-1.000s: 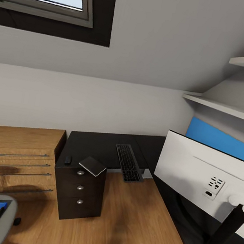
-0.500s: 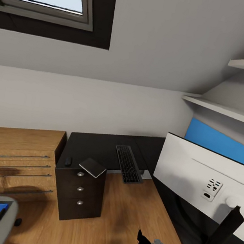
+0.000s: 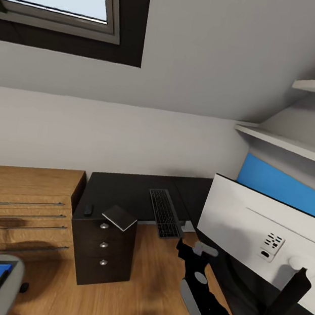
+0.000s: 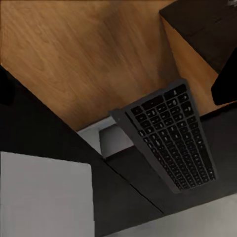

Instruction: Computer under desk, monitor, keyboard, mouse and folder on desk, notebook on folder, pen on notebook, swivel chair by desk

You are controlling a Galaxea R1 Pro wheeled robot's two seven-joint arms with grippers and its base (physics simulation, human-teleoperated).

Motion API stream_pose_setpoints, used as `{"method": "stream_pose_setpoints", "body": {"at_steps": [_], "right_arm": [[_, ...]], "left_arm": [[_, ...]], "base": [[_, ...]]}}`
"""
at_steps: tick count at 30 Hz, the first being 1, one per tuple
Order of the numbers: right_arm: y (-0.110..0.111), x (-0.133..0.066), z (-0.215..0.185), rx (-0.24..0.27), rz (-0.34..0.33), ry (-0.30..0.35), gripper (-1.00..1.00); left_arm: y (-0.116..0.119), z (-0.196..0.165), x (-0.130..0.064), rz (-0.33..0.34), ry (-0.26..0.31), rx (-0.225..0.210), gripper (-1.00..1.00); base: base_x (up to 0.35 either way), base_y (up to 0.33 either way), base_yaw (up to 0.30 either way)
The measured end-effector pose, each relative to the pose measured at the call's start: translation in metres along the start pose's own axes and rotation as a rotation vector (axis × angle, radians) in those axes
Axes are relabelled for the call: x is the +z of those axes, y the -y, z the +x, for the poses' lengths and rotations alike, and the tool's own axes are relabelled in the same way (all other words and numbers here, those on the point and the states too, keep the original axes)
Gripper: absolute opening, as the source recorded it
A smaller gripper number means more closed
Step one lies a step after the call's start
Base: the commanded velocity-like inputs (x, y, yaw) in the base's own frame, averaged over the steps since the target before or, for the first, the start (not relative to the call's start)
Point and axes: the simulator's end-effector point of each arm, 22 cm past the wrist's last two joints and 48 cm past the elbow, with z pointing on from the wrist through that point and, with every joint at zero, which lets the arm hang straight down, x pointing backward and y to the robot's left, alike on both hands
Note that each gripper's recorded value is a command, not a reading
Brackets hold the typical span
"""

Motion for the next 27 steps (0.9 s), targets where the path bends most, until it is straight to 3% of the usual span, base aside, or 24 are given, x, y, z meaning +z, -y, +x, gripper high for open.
{"method": "stream_pose_setpoints", "body": {"at_steps": [7, 8, 9, 10, 12, 14, 17, 18, 19, 20, 24, 26, 27], "right_arm": [[-0.047, -0.017, -0.107, -0.091, -0.064, 0.031, 1.0], [-0.057, -0.015, -0.142, -0.144, -0.054, 0.018, 1.0], [-0.065, -0.012, -0.179, -0.163, -0.048, 0.044, 1.0], [-0.066, -0.005, -0.2, -0.203, -0.024, 0.026, 1.0], [-0.068, 0.001, -0.233, -0.231, -0.001, 0.031, 1.0], [-0.074, 0.014, -0.312, -0.268, 0.029, 0.061, 1.0], [-0.081, 0.023, -0.387, -0.286, 0.03, 0.061, 1.0], [-0.09, 0.0, -0.475, -0.277, 0.031, 0.149, 1.0], [-0.094, -0.017, -0.519, -0.269, 0.034, 0.199, 1.0], [-0.09, -0.012, -0.513, -0.272, 0.04, 0.176, 1.0], [-0.069, -0.034, -0.576, -0.258, 0.081, 0.213, 1.0], [-0.049, -0.041, -0.601, -0.246, 0.109, 0.231, 1.0], [-0.018, -0.045, -0.62, -0.232, 0.148, 0.243, 1.0]], "left_arm": [[0.001, -0.001, -0.007, 0.001, -0.001, -0.001, 1.0], [0.001, -0.001, -0.008, 0.001, -0.001, -0.001, 1.0], [0.001, -0.001, -0.009, 0.001, 0.0, -0.001, 1.0], [0.001, -0.002, -0.01, 0.001, 0.0, -0.001, 1.0], [0.001, -0.002, -0.013, 0.002, 0.0, -0.001, 1.0], [0.001, -0.002, -0.014, 0.001, 0.001, 0.0, 1.0], [0.0, -0.003, -0.017, -0.001, 0.0, 0.001, 1.0], [0.0, -0.003, -0.018, -0.001, 0.001, 0.001, 1.0], [0.0, -0.003, -0.019, -0.001, 0.002, 0.001, 1.0], [0.0, -0.003, -0.02, -0.001, 0.001, 0.001, 1.0], [-0.001, -0.004, -0.024, -0.002, 0.001, 0.001, 1.0], [-0.001, -0.004, -0.024, -0.002, 0.001, 0.001, 1.0], [-0.001, -0.004, -0.024, -0.003, 0.002, 0.001, 1.0]], "base": [[0.0, 0.0, 0.0], [0.0, 0.0, 0.0], [0.0, 0.0, 0.0], [0.0, 0.0, 0.0], [0.0, 0.0, 0.0], [0.0, 0.0, 0.0], [0.0, 0.0, 0.0], [0.0, 0.0, 0.0], [0.0, 0.0, 0.0], [0.0, 0.0, 0.0], [0.0, 0.0, 0.0], [0.0, 0.0, 0.0], [0.0, 0.0, 0.0]]}}
